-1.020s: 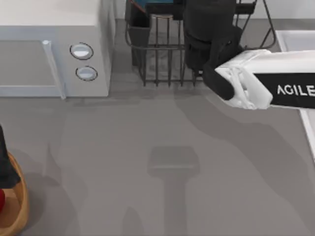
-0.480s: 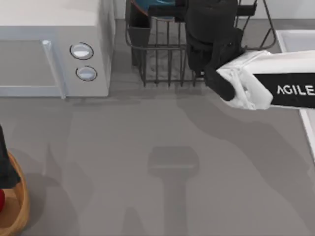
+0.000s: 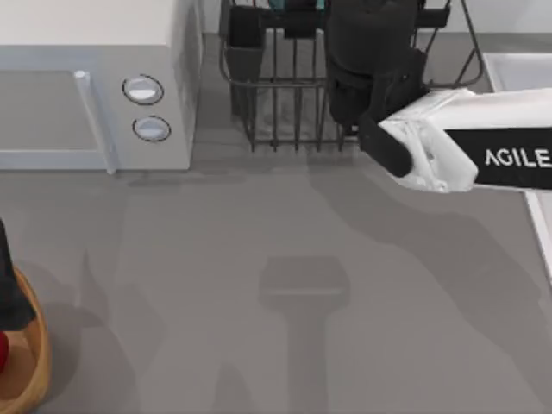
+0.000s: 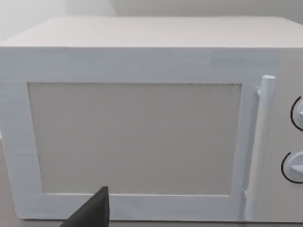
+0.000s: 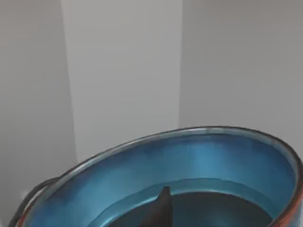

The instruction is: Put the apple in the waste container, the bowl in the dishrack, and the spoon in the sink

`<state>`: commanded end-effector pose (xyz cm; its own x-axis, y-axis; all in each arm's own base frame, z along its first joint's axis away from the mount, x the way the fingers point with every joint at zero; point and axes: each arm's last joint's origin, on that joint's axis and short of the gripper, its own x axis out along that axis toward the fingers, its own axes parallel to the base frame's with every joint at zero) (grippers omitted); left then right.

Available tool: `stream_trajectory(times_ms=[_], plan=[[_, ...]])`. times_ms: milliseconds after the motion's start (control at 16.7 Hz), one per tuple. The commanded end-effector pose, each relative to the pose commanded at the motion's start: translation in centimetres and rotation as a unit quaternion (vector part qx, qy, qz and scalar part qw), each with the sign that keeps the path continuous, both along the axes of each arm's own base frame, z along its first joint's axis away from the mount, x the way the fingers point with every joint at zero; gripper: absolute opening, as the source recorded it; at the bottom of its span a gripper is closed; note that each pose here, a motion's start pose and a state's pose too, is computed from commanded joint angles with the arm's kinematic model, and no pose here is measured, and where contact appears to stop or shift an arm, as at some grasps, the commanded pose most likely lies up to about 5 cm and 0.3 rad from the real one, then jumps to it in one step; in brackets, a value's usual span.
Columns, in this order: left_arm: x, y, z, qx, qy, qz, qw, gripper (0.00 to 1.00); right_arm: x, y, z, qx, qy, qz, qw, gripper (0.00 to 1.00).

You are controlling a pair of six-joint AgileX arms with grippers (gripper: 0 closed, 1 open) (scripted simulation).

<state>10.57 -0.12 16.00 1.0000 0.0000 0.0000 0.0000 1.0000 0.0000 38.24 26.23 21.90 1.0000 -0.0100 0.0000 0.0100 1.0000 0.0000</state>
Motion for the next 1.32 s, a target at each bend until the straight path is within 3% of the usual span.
stream_trajectory(times_ms=[120,780,1080,1320], plan=[[0.0,0.0,0.0,0.0,0.0,0.0,1.0,1.0,0.0,0.0,0.0,0.0,0.0,0.0,1.0,1.0],[0.0,0.0,0.0,0.0,0.0,0.0,1.0,1.0,-0.2,-0.7,0.7,0.001,-0.006,0.001,1.0,1.0],[0.0,0.0,0.0,0.0,0.0,0.0,1.0,1.0,-2.0,-7.4,5.5,0.005,-0.032,-0.004,0.999,1.0],[0.0,0.0,0.0,0.0,0.0,0.0,1.0,1.0,-7.5,-14.9,8.8,0.006,-0.046,-0.009,0.999,1.0]])
